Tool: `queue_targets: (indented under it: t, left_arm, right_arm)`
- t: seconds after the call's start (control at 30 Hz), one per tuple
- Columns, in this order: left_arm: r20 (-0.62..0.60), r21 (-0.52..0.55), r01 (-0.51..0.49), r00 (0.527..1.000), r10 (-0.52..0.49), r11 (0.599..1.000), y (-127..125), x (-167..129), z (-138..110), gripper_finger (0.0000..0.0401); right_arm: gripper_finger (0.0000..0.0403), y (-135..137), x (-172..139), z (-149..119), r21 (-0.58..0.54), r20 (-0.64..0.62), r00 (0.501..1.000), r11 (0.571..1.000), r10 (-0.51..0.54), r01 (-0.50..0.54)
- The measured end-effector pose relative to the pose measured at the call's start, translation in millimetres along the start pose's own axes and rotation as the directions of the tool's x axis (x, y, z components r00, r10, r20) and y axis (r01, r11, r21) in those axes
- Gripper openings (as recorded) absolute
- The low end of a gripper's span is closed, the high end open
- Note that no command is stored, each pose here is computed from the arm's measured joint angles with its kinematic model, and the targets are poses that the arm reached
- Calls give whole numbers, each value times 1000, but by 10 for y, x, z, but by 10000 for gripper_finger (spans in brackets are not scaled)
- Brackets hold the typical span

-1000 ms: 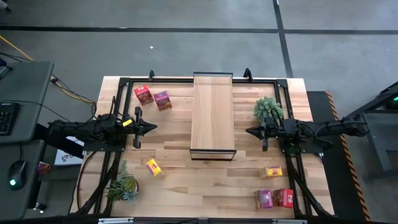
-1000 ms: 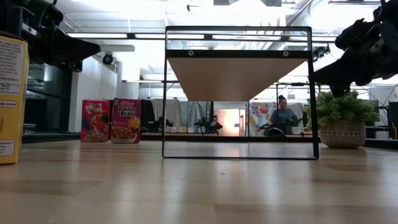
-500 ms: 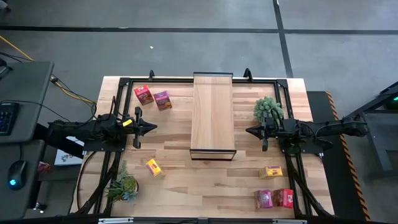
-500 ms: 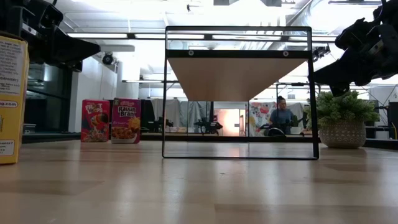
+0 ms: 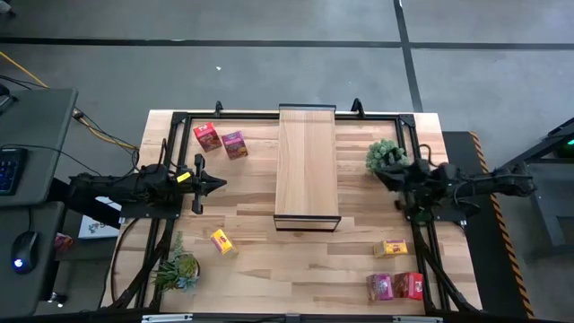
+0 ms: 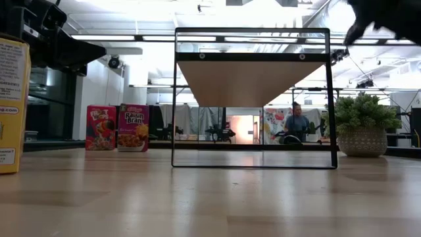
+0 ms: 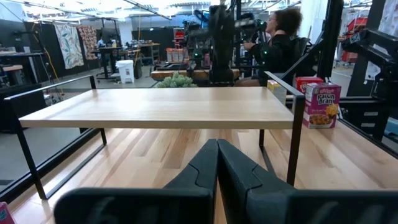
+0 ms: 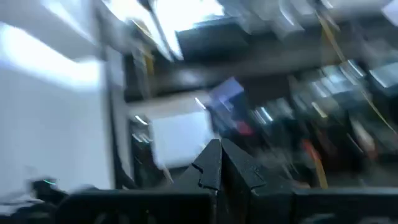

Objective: Stack cereal on shelf
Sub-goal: Put the right yellow cereal box on the shelf

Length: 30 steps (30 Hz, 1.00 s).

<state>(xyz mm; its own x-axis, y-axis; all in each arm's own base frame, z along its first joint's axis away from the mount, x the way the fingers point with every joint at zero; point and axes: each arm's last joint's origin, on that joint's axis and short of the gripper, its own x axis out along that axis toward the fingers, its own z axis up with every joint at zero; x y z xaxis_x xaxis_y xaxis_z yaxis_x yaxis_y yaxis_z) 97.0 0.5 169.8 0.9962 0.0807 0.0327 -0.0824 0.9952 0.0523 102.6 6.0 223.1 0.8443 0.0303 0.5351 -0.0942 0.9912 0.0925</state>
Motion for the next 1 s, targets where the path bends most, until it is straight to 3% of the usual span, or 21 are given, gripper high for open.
queue_targets:
  t: [0.07, 0.17, 0.23, 0.27, 0.33, 0.43, 0.57, 0.7, 0.83, 1.0]
  left_arm:
    - [0, 0, 0, 1000, 0, 1000, 0, 0, 0, 0]
    - [0, 0, 0, 1000, 0, 1000, 0, 0, 0, 0]
    - [0, 0, 0, 1000, 0, 1000, 0, 0, 0, 0]
    - [0, 0, 0, 1000, 0, 1000, 0, 0, 0, 0]
    - [0, 0, 0, 1000, 0, 1000, 0, 0, 0, 0]
    - [0, 0, 0, 1000, 0, 1000, 0, 0, 0, 0]
    - [0, 0, 0, 1000, 0, 1000, 0, 0, 0, 0]
    - [0, 0, 0, 1000, 0, 1000, 0, 0, 0, 0]
    - [0, 0, 0, 1000, 0, 1000, 0, 0, 0, 0]
    - [0, 0, 0, 1000, 0, 1000, 0, 0, 0, 0]
  right_arm:
    - [1, 31, 105, 106, -53, 25, 998, 997, 58, -56]
    - [16, 55, 356, 249, -70, -51, 998, 997, 41, -44]
    - [40, 83, 554, 349, -59, -238, 971, 997, 26, -42]
    - [57, 100, 654, 427, -42, -368, 930, 999, -1, -16]
    - [93, 123, 796, 554, -31, -606, 788, 993, -111, 116]
    - [144, 181, 947, 679, -37, -821, 533, 952, -203, 304]
    - [191, 346, 1149, 740, 33, -968, 232, 858, -101, 512]
    - [203, 570, 1268, 657, -26, -998, -63, 751, 20, 660]
    - [204, 798, 1328, 527, -108, -970, -229, 695, 84, 711]
    - [204, 1104, 1251, 362, -187, -910, -379, 647, 170, 740]
